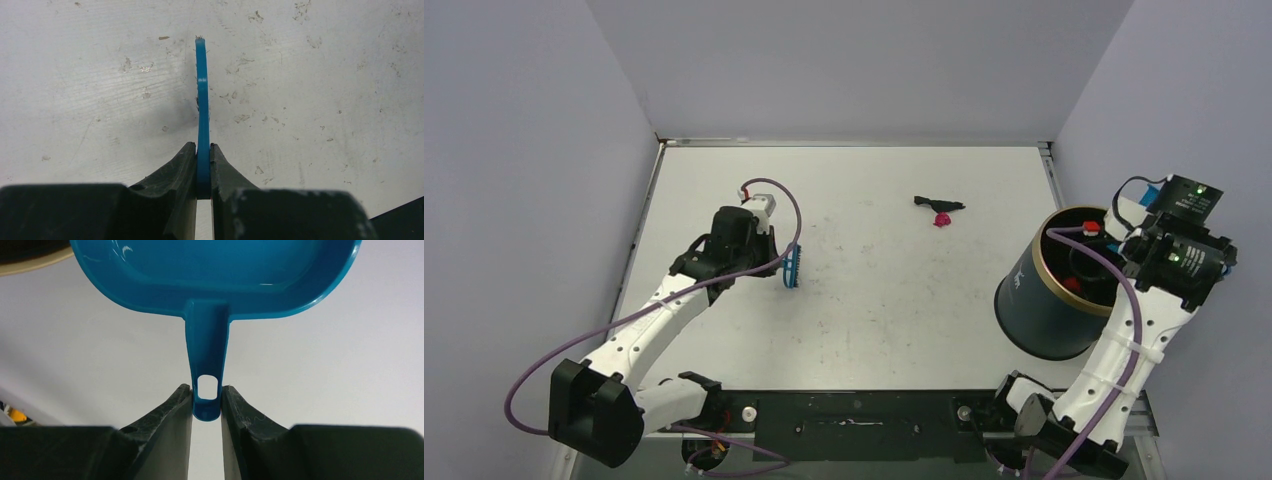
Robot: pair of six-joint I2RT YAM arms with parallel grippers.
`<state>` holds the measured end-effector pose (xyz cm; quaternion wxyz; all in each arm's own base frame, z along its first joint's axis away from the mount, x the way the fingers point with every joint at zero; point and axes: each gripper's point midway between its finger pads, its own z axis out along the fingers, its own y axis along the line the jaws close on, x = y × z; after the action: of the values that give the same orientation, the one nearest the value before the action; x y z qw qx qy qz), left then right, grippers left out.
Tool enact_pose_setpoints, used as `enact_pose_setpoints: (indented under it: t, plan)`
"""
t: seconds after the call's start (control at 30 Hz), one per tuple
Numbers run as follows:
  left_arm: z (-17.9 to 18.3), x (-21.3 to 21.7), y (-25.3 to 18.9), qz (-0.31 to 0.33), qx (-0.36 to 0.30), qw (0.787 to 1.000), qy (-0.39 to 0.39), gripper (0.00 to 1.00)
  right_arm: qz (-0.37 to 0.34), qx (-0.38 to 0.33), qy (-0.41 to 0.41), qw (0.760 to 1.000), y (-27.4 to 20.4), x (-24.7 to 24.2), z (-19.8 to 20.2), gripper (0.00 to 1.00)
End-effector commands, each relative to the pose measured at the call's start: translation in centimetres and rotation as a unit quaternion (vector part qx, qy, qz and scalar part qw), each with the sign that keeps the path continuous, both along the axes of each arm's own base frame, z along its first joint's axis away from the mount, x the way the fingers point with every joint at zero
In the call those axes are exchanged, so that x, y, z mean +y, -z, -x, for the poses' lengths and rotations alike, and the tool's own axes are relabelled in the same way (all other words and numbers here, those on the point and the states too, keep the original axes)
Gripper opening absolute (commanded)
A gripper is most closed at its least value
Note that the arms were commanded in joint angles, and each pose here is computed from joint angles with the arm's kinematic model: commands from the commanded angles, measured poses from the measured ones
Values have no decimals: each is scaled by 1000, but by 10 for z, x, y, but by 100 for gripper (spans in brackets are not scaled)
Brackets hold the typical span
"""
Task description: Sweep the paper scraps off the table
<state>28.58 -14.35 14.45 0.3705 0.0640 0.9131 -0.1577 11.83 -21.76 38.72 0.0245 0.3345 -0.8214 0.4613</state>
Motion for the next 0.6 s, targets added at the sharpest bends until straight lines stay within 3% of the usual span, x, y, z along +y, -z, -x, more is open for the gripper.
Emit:
enact_pose_setpoints:
  t: [0.0,0.13,0.27,0.43,0.57]
  plan:
    - [-8,-7,-10,9,-14,1000,9,0,-33,-101,4,994,-31,-1,-27,5]
    - [-10,-8,-6,7,-2,1000,10,0,-107,-205,-9,973,-43,6,-68,5]
    - [-10,-10,-6,10,-1,1000,11,0,-200,-270,-44,941,-19,30,-108,5]
    - [-11,-23,-10,42,-6,999,26,0,-345,-348,-121,863,-20,113,-164,5]
    - [-14,-31,-21,50,-22,998,38,0,-461,-328,-137,813,-7,179,-181,5]
